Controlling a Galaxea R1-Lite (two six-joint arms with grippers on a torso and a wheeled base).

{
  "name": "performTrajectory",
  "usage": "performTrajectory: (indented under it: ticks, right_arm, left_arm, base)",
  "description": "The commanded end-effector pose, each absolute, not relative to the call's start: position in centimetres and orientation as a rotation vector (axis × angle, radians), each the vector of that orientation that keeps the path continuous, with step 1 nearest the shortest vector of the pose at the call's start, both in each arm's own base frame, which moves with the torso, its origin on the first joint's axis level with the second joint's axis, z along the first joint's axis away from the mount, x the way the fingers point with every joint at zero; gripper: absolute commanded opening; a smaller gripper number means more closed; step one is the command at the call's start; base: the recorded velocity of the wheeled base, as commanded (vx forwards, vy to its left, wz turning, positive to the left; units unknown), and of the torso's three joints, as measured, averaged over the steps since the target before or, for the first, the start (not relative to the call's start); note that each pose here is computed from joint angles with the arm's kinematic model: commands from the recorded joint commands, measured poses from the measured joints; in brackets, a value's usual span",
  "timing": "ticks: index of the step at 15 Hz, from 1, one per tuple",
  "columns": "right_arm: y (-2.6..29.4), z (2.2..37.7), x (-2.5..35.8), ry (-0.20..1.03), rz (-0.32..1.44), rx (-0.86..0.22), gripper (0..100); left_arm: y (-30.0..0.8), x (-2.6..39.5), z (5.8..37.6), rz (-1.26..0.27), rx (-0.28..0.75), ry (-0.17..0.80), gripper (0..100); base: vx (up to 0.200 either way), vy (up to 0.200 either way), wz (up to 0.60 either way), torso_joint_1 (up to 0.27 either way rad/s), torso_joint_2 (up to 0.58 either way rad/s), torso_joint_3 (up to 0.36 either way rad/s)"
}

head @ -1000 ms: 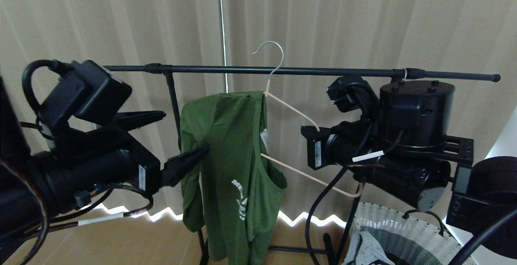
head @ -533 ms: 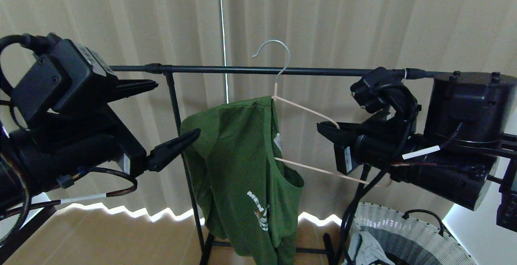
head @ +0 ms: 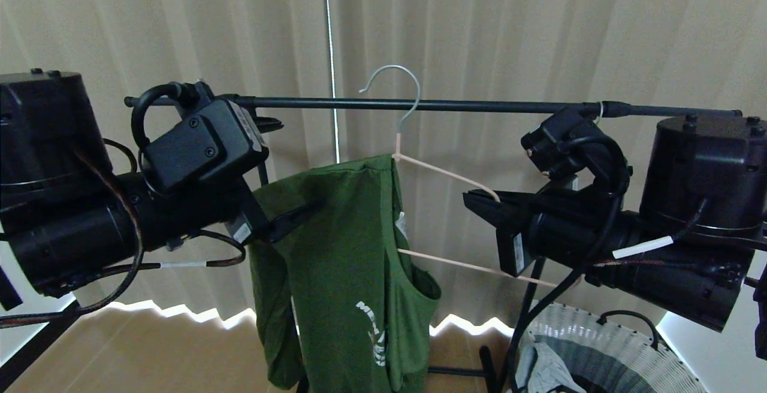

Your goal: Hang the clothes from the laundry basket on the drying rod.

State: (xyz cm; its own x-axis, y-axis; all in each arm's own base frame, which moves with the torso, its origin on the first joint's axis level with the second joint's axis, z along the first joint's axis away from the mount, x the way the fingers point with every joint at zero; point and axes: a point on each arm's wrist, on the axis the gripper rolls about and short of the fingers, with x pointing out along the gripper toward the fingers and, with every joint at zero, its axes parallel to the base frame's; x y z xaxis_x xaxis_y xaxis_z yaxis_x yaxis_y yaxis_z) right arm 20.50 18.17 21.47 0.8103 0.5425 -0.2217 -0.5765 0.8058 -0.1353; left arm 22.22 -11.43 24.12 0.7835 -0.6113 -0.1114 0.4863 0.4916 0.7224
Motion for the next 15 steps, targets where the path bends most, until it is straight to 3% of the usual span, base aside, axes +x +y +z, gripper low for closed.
performTrajectory:
  ticks: [1, 6, 7, 15]
  right_arm:
    - [18.56, 21.62, 19.90, 0.168, 0.628, -0.200, 0]
    - [18.75, 21.67, 19.12, 0.164, 0.676, -0.196, 0]
    - [18.75, 21.68, 19.12, 0.159, 0.678, -0.194, 0]
    - [18.67, 21.59, 19.06, 0.119, 0.687, -0.175, 0]
  left_arm:
    - [-11.78, 23.46, 23.08, -0.675, 0.833, -0.134, 100]
    - [-12.03, 24.17, 23.26, -0.654, 0.826, -0.171, 100]
    - [-12.01, 24.13, 23.26, -0.655, 0.827, -0.172, 0]
    - [-11.94, 24.00, 22.84, -0.659, 0.827, -0.158, 0]
  base:
    - [0.000, 0.000, 0.00, 0.000, 0.00, 0.000]
    - [0.000, 0.000, 0.00, 0.000, 0.00, 0.000]
    - [0.000, 0.000, 0.00, 0.000, 0.00, 0.000]
    - [0.000, 0.000, 0.00, 0.000, 0.00, 0.000]
